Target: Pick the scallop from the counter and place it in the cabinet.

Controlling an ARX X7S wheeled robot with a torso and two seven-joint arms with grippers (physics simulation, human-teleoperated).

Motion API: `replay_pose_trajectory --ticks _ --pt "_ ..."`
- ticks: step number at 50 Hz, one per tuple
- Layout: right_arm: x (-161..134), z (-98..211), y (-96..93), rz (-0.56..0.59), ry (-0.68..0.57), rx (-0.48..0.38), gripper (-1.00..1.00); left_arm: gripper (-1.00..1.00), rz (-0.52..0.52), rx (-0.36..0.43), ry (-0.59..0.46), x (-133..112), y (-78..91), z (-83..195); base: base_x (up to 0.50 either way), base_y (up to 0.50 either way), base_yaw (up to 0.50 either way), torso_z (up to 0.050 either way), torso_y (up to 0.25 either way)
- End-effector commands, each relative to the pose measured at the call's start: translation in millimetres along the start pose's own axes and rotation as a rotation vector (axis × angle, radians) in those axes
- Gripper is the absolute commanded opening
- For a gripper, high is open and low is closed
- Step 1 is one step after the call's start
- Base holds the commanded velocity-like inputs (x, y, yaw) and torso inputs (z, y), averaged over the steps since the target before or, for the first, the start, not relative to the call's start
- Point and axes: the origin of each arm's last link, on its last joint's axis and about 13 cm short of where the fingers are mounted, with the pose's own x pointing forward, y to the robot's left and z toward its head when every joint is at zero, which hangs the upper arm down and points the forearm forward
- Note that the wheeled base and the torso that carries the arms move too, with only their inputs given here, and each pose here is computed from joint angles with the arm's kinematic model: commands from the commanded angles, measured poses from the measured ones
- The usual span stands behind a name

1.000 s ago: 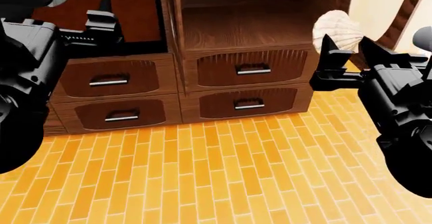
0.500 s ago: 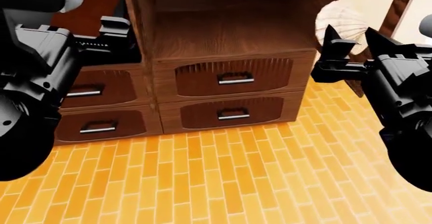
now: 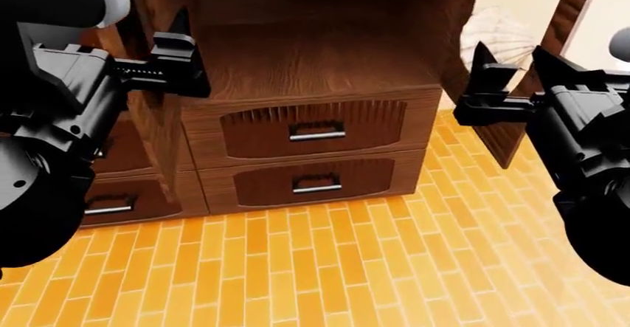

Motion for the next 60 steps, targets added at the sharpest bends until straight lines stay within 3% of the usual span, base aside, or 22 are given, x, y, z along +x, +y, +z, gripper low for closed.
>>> replay_pose_trajectory --ticks 1,15,45,51,60 --pt "-0.4 -1.9 -0.7 0.003 0.001 -0.015 -1.0 1.0 -0.001 0.003 0.001 -0.1 -0.3 0.1 0.31 -0.39 0.0 0.0 0.0" --pt "-2.2 -2.3 1.1 0.019 0.0 -0.029 -1.0 1.0 0.005 -0.001 0.0 -1.8 0.8 0.3 0.39 -0.28 0.0 0.0 0.001" --pt "-2.3 -4.0 -0.7 -0.02 -0.01 -0.046 -1.0 1.0 0.003 0.015 -0.002 -1.8 1.0 -1.3 0.42 -0.01 0.19 0.0 0.001" --pt "-0.3 -2.4 -1.6 -0.071 0.002 -0.003 -1.0 1.0 0.0 0.018 -0.004 -1.9 0.5 -0.3 -0.03 0.0 0.0 0.0 0.0" --pt "-0.1 1.2 -0.4 -0.096 -0.006 -0.041 -1.0 1.0 0.004 0.016 -0.007 -3.4 1.0 1.3 -0.35 -0.31 0.0 0.0 0.001"
